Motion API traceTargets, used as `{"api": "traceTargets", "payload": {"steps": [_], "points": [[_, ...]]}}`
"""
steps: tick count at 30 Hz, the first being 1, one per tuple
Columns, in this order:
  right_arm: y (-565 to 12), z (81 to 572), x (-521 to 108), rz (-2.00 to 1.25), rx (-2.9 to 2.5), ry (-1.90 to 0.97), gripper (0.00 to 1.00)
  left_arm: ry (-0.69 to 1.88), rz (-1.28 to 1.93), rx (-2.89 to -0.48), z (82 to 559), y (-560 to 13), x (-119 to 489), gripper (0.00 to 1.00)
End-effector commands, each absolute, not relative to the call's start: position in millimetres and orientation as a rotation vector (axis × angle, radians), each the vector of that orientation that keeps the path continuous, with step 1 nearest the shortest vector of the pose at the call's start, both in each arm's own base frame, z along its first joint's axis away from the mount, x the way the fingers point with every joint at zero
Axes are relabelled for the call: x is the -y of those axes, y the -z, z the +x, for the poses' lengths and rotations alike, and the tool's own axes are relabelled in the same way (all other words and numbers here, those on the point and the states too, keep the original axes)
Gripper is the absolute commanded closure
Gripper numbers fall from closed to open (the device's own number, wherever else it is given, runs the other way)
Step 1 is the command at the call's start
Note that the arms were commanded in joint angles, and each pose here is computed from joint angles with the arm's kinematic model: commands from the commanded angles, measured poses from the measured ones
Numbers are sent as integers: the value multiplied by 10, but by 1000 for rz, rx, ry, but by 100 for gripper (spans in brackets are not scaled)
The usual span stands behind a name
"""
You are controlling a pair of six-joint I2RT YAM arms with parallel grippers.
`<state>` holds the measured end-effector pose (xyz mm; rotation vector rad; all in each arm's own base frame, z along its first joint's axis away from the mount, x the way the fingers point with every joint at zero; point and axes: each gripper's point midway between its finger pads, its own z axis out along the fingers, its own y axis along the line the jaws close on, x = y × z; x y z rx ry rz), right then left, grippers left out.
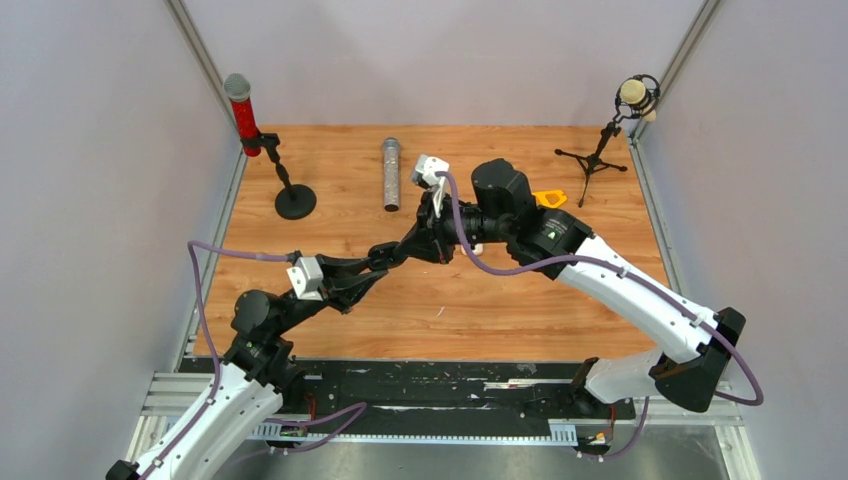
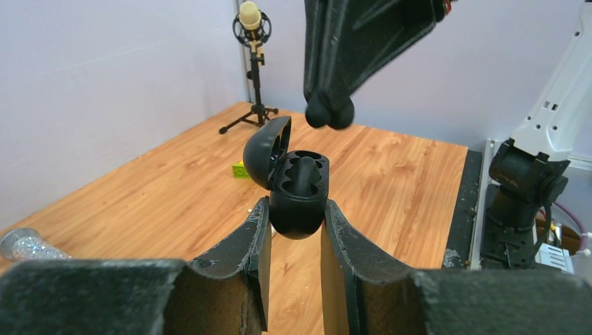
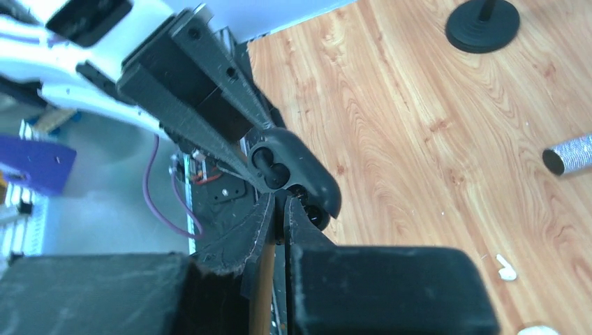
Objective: Insert the wireless bluetooth earbuds into the charging case
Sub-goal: Pick up the earbud from the charging case.
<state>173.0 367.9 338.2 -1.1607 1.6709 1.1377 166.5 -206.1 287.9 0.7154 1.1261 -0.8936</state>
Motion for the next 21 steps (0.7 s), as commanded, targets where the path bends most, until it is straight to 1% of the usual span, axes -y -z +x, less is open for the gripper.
{"api": "traceTargets", "payload": {"steps": [1,7,11,16,21], "points": [[-3842,1911,-3602,-884,-1702,-1180,100,835,697,-1074,1701,-3081,1997,100],[-3828,2008,-3570,-655,-1840,-1242,100,826,688,-1069,1726,-3074,1992,100],[-3752,1990,-3553,-666,-1827,-1241,100,832,687,-1062,1705,-3081,1987,100],[-3890,1939,-3532,-700,-1731,-1259,100,823,684,-1064,1708,-3081,1974,100],[-3885,1910,-3470,-743,-1679,-1225,100,827,683,-1063,1702,-3086,1974,100]]}}
